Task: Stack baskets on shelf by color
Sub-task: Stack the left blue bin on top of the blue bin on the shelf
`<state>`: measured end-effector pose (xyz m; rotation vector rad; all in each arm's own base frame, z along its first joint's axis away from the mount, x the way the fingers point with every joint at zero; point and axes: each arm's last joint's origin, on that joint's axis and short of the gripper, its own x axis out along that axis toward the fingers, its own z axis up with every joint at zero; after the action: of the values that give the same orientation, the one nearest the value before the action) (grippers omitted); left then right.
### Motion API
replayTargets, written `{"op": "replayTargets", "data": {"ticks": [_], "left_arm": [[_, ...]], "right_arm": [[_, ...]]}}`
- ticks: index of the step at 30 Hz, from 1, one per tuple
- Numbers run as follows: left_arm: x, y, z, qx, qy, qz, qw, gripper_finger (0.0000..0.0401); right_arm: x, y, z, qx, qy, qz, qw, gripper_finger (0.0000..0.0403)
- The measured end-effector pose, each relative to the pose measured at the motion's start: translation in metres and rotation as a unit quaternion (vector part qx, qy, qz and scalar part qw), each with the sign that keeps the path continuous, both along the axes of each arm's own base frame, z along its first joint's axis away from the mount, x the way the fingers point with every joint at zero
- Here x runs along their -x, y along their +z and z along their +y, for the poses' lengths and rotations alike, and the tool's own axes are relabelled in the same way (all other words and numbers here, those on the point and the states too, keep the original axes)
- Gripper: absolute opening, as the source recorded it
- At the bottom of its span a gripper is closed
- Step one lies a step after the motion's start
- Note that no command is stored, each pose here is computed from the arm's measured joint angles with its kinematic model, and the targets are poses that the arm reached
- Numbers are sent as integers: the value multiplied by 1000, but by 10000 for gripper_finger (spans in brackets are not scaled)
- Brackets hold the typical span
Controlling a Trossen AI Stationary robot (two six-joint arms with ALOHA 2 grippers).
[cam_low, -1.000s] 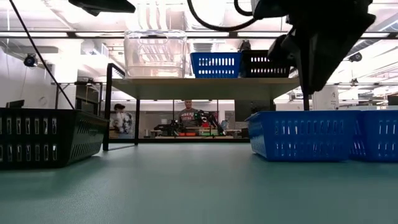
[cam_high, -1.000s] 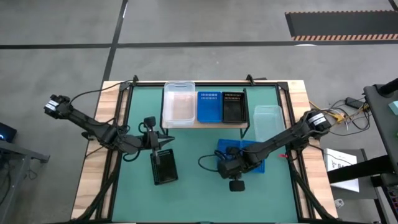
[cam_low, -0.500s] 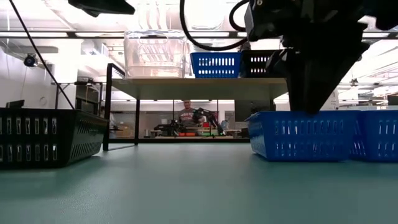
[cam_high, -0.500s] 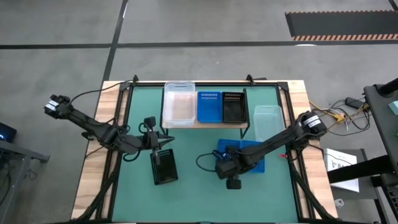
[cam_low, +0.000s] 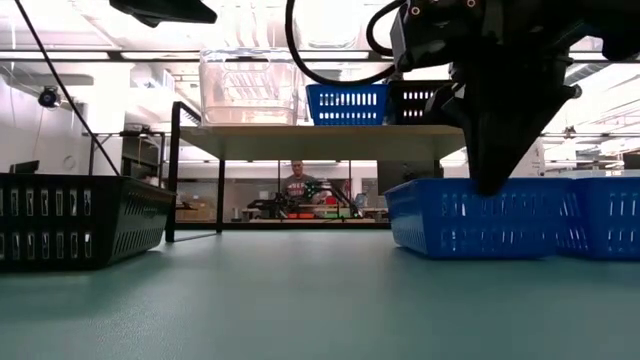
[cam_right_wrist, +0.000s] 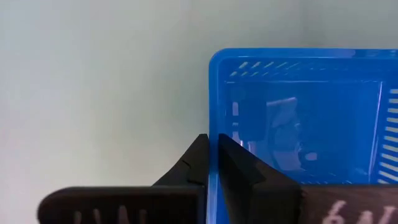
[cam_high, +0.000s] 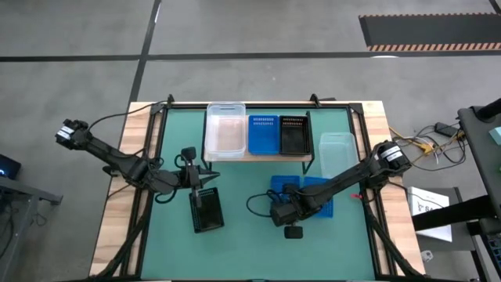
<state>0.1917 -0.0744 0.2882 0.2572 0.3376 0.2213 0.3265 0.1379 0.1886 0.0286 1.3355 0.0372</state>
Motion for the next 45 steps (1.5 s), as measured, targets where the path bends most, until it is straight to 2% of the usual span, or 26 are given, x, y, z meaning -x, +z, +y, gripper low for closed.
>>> {"op": "replayTargets", "data": {"ticks": [5, 8, 17, 25, 29, 33, 39, 45], "left_arm": [[0, -1, 0, -1, 0, 1, 1000, 1], [0, 0, 0, 0, 0, 0, 1000, 1], [0, 0, 0, -1, 0, 1, 1000, 2], [0, -1, 0, -9, -2, 4, 1000, 2], [0, 0, 0, -8, -2, 3, 1000, 2], [0, -1, 0, -9, -3, 4, 1000, 2], [0, -1, 0, -11, -3, 4, 1000, 2], [0, 0, 0, -12, -4, 4, 1000, 2]], "right_arm": [[-5, 13, 3, -6, 12, -12, 1000, 13], [-13, 31, 9, -21, 45, -37, 998, 13], [-28, 108, 27, -25, 151, -141, 978, 13], [-20, 185, 33, -13, 215, -220, 951, 12], [-15, 219, 24, 52, 186, -269, 944, 12], [-9, 236, 4, 146, 131, -267, 944, 12], [-9, 243, -28, 229, 64, -243, 941, 12], [-18, 236, -68, 265, 9, -204, 942, 12]]}}
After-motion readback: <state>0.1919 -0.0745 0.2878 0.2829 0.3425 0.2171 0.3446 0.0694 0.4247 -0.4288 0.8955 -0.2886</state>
